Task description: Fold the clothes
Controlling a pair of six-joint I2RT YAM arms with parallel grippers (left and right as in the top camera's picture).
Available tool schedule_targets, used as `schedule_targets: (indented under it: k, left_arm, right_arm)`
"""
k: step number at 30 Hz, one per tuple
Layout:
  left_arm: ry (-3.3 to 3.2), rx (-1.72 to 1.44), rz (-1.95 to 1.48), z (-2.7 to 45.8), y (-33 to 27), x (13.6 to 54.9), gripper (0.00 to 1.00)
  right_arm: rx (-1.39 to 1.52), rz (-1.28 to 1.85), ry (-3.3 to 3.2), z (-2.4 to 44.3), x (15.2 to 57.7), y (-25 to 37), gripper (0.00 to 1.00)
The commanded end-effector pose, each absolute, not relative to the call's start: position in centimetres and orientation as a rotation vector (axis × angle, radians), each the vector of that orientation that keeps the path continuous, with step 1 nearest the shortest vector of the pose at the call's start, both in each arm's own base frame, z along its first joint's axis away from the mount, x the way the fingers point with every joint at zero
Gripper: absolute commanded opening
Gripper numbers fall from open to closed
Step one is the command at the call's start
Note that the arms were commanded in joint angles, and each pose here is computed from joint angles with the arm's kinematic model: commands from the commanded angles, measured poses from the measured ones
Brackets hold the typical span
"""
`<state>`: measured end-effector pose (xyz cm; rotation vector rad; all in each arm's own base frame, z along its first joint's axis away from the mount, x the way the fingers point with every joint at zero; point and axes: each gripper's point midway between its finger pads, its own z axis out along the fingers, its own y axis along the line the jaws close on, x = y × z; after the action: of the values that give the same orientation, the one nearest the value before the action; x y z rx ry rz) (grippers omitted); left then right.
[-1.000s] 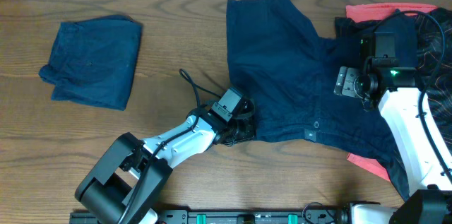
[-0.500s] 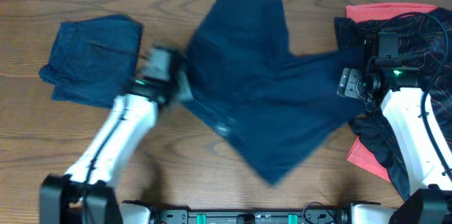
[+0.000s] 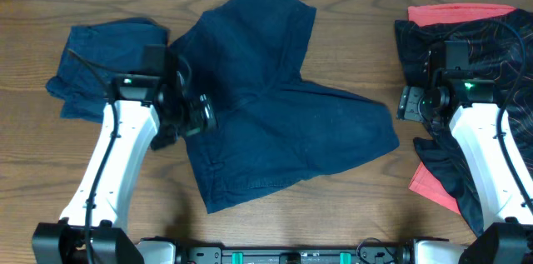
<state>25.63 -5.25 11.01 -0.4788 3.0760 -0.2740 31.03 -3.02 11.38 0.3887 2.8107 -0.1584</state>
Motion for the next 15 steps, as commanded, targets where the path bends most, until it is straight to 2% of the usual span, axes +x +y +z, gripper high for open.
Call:
schedule_targets:
  k: [1, 7, 9, 15]
  left_arm:
    - [3.196, -0.553, -0.279, 9.2, -5.9, 22.5, 0.98]
    - [3.353, -0.686, -0.518, 6.2, -8.6, 17.4, 0.98]
    - [3.382, -0.774, -0.493, 5.3, -8.5, 16.0, 0.98]
    - [3.376, -0.845, -0.48, 2.6, -8.3, 14.6, 0.98]
  right_arm:
    - [0.326, -0.009, 2.833, 11.7, 30.8, -1.3, 0.75]
    - [0.329, -0.003, 2.867, 11.5, 30.0, -1.2, 0.77]
    - [0.329, -0.003, 2.868, 11.5, 30.0, -1.2, 0.78]
    - [0.325, 0.07, 2.903, 11.3, 29.3, -0.2, 0.76]
